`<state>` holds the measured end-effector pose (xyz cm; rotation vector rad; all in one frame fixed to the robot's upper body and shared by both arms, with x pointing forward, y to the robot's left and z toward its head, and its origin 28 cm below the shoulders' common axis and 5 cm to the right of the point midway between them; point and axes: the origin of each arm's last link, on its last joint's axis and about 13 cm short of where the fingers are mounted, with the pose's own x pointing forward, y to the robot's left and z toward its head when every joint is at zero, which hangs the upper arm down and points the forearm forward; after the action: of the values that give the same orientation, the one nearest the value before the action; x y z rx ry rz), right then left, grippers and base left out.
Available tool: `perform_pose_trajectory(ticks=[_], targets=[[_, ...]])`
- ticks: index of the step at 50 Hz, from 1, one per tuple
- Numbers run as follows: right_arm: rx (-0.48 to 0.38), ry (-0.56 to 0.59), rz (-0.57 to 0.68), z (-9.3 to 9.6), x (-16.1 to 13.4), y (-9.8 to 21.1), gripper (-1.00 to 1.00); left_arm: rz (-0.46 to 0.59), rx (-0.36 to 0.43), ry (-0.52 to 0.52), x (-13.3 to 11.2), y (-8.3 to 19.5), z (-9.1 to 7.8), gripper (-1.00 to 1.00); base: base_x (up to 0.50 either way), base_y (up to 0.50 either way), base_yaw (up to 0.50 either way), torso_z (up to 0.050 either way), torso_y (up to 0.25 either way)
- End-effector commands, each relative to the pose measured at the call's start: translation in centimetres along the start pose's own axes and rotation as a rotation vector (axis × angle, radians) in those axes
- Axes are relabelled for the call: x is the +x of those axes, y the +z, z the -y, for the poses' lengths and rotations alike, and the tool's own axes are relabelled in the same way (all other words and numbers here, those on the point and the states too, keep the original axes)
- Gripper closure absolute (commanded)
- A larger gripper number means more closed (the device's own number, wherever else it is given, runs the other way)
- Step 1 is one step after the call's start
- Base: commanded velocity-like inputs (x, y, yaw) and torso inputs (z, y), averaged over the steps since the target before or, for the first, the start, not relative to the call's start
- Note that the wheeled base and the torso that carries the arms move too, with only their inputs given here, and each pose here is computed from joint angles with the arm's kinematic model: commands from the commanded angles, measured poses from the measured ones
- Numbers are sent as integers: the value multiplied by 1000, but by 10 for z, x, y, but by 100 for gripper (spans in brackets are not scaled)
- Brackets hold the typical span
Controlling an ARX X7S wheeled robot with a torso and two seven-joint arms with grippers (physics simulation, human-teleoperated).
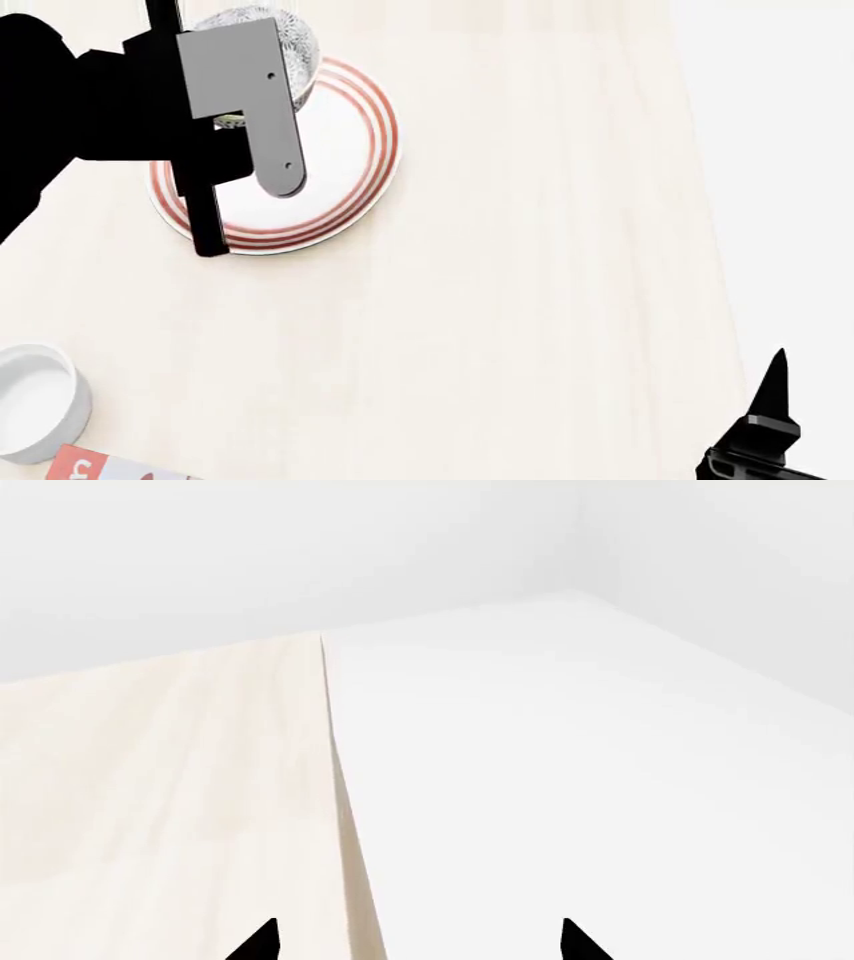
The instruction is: Pick the akita bowl next to the ramekin and place it on the plate.
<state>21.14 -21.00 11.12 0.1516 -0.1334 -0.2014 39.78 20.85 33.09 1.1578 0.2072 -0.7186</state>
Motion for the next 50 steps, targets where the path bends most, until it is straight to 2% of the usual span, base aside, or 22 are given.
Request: perform_pose_trajectory(ticks=[1, 50], targets=[[0, 0, 0, 0, 0, 0, -100, 9, 6, 13, -1, 2, 0, 100, 0, 0, 0, 0, 0], [1, -1, 1, 0, 0, 0, -100, 18, -20, 1, 8, -2, 9, 100, 0, 0, 0, 0, 1]])
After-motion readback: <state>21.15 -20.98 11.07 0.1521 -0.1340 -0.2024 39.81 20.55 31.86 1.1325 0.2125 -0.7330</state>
